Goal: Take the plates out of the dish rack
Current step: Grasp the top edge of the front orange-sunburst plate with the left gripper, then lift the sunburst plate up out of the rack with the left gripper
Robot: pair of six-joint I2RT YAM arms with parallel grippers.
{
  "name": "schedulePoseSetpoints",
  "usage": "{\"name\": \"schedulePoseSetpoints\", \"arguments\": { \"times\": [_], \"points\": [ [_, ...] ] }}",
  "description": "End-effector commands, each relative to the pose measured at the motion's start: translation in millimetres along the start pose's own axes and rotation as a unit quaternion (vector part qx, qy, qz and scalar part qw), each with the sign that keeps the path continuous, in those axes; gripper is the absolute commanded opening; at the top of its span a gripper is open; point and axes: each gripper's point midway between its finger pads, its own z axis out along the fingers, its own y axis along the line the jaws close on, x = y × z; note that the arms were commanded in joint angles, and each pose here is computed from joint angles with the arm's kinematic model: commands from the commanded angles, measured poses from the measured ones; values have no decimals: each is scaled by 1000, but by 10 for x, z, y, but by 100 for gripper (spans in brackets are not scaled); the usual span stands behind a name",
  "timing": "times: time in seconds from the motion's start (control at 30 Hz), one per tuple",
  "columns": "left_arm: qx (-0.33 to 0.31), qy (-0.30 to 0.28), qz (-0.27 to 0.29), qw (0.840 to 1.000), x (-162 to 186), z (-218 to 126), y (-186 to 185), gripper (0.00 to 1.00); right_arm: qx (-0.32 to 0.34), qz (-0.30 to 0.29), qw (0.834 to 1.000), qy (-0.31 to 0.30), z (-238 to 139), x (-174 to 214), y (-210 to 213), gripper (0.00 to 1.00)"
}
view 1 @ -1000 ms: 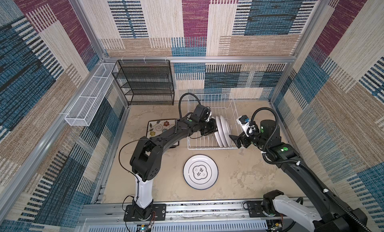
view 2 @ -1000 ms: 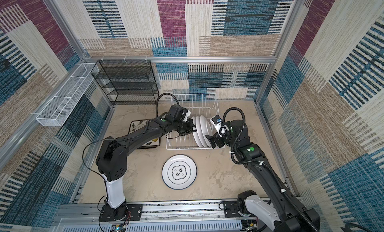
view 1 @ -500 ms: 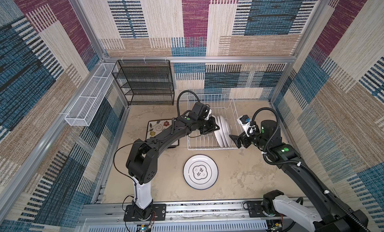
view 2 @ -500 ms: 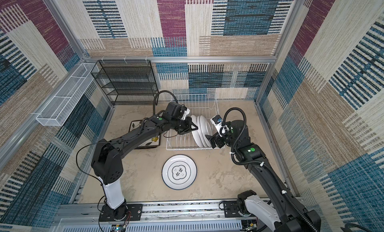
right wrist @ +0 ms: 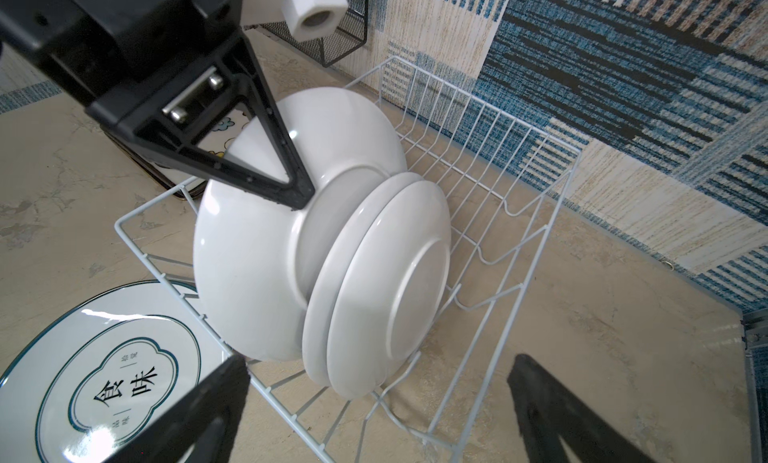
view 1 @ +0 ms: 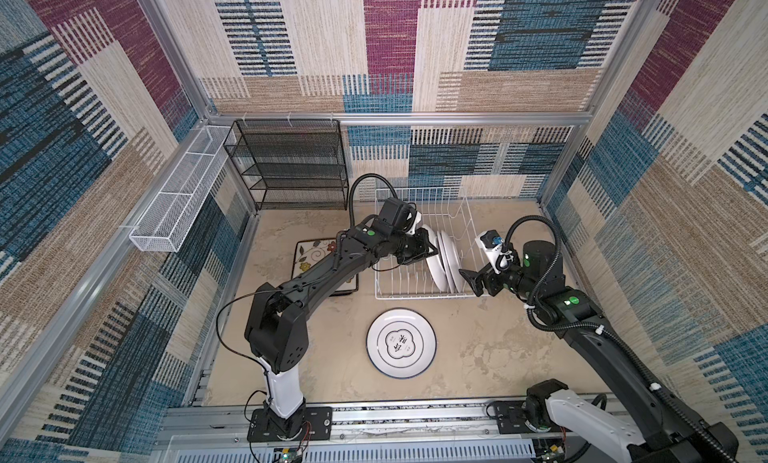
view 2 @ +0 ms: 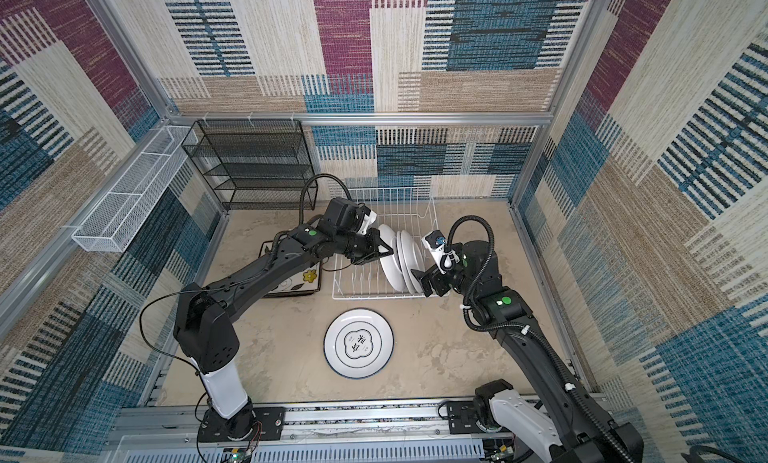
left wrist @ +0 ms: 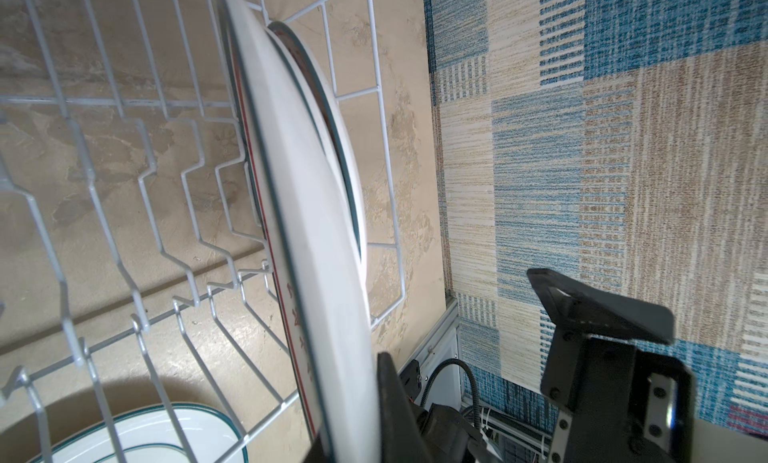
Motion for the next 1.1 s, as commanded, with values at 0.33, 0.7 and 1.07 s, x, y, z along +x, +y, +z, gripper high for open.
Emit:
{"name": "schedulePoseSetpoints", "arguments": {
  "times": [0.33,0.7,1.07],
  "points": [
    [3,-16,29,999,-56,-227,-138,0,12,6,1000,-22,-40,-95,-34,100],
    [10,-38,28,999,-111,-394,-193,0,7,10,1000,-28,-43,-103,-16,100],
    [-11,-63,22,998,-139,-637,-95,0,1,24,999,-44,-72,-171,8,100]
  ]
}}
